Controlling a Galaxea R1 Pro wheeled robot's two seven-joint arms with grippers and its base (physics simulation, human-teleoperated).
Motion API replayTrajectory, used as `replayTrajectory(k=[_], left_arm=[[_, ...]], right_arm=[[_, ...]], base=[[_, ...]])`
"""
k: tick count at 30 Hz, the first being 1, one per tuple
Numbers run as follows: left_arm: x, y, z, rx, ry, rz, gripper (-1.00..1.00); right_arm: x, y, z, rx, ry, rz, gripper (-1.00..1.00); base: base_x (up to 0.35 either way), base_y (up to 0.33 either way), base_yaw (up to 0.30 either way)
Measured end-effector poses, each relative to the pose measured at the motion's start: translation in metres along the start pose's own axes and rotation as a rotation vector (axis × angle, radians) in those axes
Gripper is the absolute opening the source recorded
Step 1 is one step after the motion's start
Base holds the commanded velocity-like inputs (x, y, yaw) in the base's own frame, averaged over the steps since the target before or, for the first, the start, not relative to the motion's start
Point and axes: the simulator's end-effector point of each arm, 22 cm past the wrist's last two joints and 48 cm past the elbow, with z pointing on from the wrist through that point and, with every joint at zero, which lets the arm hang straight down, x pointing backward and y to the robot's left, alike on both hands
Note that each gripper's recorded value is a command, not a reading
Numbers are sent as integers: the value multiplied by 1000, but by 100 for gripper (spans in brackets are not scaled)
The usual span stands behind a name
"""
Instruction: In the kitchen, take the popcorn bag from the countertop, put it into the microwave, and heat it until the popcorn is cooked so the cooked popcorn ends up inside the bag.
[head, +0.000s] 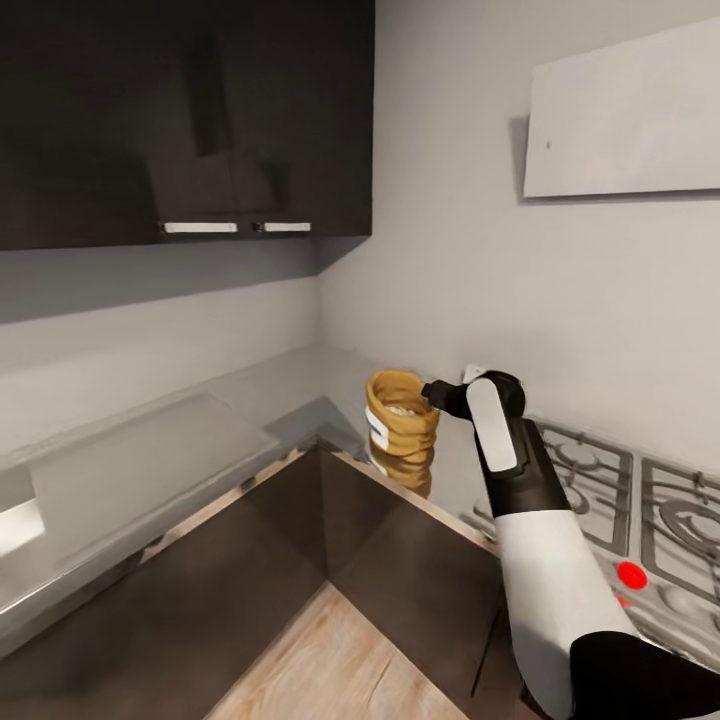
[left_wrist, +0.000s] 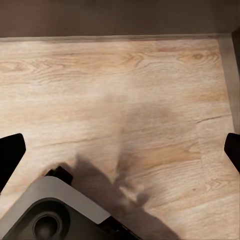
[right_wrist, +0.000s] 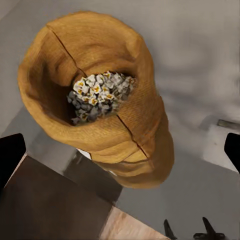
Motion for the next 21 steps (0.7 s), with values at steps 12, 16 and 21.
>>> replayTrajectory(k=[12, 16, 21], left_arm=[[1, 0, 0, 0, 3, 4, 100], [1, 0, 0, -2, 3, 3, 100], [2, 1, 0, -4, 5, 4, 100]], right_arm=[[30, -9, 21, 37, 90, -13, 100], [30, -9, 21, 38, 92, -15, 100], [33, -11, 22, 39, 100, -14, 100]], base=[[194, -11, 0], [117, -61, 0], [15, -8, 0]])
